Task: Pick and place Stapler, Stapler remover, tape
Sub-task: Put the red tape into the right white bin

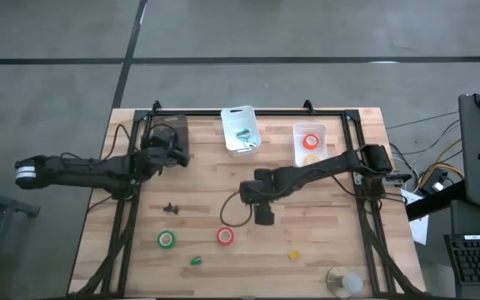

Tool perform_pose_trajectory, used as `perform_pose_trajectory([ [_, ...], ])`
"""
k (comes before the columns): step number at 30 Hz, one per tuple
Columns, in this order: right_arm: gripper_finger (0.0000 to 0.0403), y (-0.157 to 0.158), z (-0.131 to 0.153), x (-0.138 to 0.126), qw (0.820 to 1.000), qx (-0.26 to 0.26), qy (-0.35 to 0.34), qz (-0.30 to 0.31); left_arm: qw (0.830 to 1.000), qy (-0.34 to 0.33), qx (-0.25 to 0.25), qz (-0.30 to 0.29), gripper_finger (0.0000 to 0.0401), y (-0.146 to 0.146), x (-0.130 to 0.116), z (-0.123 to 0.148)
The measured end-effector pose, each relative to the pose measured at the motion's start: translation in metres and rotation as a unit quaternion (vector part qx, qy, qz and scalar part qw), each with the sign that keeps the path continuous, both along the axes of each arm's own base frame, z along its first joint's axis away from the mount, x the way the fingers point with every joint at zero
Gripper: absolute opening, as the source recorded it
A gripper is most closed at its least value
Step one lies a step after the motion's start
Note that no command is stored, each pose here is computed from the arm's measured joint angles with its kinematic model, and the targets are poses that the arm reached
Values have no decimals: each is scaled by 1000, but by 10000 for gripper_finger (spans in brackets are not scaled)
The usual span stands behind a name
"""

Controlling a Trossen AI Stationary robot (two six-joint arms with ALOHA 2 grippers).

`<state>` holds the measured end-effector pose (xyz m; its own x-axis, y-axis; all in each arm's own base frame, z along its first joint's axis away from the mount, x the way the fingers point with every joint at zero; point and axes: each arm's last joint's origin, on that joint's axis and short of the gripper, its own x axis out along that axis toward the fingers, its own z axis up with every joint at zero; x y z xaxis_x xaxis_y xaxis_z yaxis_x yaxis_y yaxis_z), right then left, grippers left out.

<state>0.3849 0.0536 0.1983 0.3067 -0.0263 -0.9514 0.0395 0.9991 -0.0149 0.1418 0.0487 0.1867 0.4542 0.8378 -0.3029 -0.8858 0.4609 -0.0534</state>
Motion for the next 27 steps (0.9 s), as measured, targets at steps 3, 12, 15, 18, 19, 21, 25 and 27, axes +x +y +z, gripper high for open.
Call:
perform_pose_trajectory([
  [3, 221, 12, -1, -6, 1000, -1, 21, 13, 998, -20, -3, -53, 229, -8, 7, 14],
  [12, 220, 43, 5, -17, 998, -6, 24, 62, 949, -108, -42, -293, 229, -42, 24, 34],
  [15, 219, 45, 8, -18, 998, -7, 18, 53, 926, -118, -69, -352, 229, -56, 27, 33],
  [18, 219, 44, 11, -19, 999, -16, 10, 29, 910, -132, -99, -379, 227, -70, 32, 30],
  [19, 219, 44, 11, -19, 999, -21, 7, 25, 906, -130, -106, -390, 226, -76, 34, 28],
  [21, 219, 46, 12, -18, 999, -23, -4, 26, 897, -125, -120, -406, 225, -87, 39, 22],
  [25, 218, 51, 11, -15, 999, -16, -28, 33, 889, -133, -132, -419, 225, -105, 48, 18],
  [27, 212, 53, 6, -16, 999, -14, -33, 36, 886, -123, -140, -425, 225, -112, 54, 16],
])
